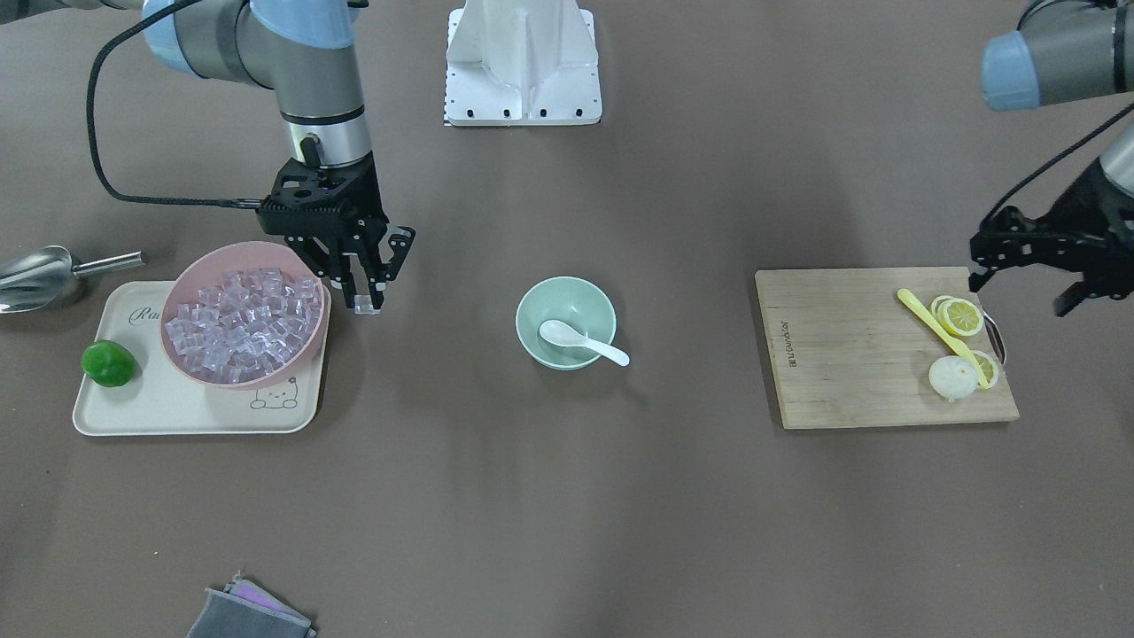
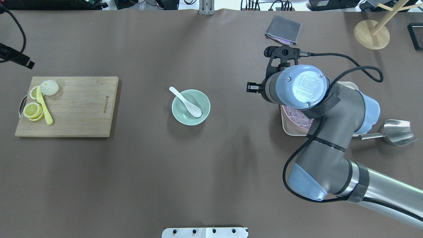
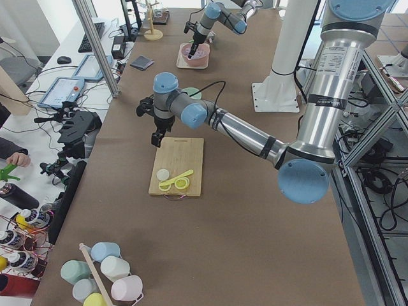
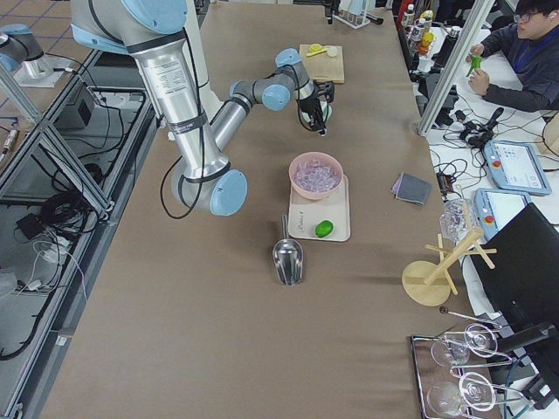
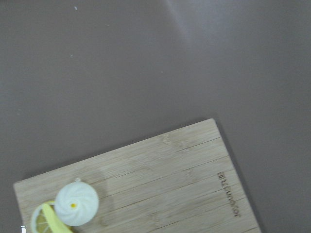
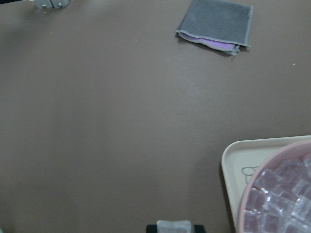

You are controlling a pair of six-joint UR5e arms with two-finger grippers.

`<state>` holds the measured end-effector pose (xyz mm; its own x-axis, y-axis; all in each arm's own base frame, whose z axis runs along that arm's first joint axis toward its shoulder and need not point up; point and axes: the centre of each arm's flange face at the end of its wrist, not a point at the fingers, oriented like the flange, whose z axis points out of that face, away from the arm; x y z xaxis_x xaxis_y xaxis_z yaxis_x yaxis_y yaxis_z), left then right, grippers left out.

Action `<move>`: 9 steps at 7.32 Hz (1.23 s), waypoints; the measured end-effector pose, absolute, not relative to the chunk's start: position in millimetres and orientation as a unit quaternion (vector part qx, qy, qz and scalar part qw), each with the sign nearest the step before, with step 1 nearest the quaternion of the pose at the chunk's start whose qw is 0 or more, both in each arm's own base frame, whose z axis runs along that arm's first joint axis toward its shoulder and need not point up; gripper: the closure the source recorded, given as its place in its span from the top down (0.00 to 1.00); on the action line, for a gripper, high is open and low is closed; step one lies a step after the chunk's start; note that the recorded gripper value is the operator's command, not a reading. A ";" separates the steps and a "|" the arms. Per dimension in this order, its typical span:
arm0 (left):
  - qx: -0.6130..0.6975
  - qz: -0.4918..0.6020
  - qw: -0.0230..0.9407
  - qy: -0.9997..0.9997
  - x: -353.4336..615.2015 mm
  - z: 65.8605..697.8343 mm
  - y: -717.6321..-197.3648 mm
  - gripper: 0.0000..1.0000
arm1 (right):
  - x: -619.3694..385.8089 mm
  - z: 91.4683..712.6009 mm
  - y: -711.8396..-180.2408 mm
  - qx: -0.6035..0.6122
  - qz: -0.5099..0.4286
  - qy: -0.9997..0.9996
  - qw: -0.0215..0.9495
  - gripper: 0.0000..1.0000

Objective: Put spoon and ice into bowl

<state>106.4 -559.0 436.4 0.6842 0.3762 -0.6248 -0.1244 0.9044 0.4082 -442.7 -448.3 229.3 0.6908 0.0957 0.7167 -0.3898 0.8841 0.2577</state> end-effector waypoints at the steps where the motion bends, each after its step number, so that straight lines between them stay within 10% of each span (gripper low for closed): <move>1: 0.170 0.150 0.902 0.368 73.9 459.9 -563.3 1.00 | -464.0 215.2 -445.8 0.193 0.140 -0.378 0.895 0.00; 5: 0.156 0.159 0.895 0.387 40.3 497.3 -553.8 1.00 | -578.1 166.1 -438.6 0.189 0.171 -0.373 0.892 0.00; 6: 0.155 0.158 0.895 0.387 39.9 498.9 -553.3 1.00 | -597.7 160.6 -428.8 0.196 0.169 -0.369 0.893 0.22; 7: 0.154 0.157 0.895 0.387 39.6 499.5 -553.1 1.00 | -613.0 158.3 -417.4 0.202 0.167 -0.375 0.889 0.99; 9: 0.151 0.155 0.896 0.386 39.4 501.8 -553.0 1.00 | -633.6 158.1 -409.4 0.205 0.181 -0.406 0.872 1.00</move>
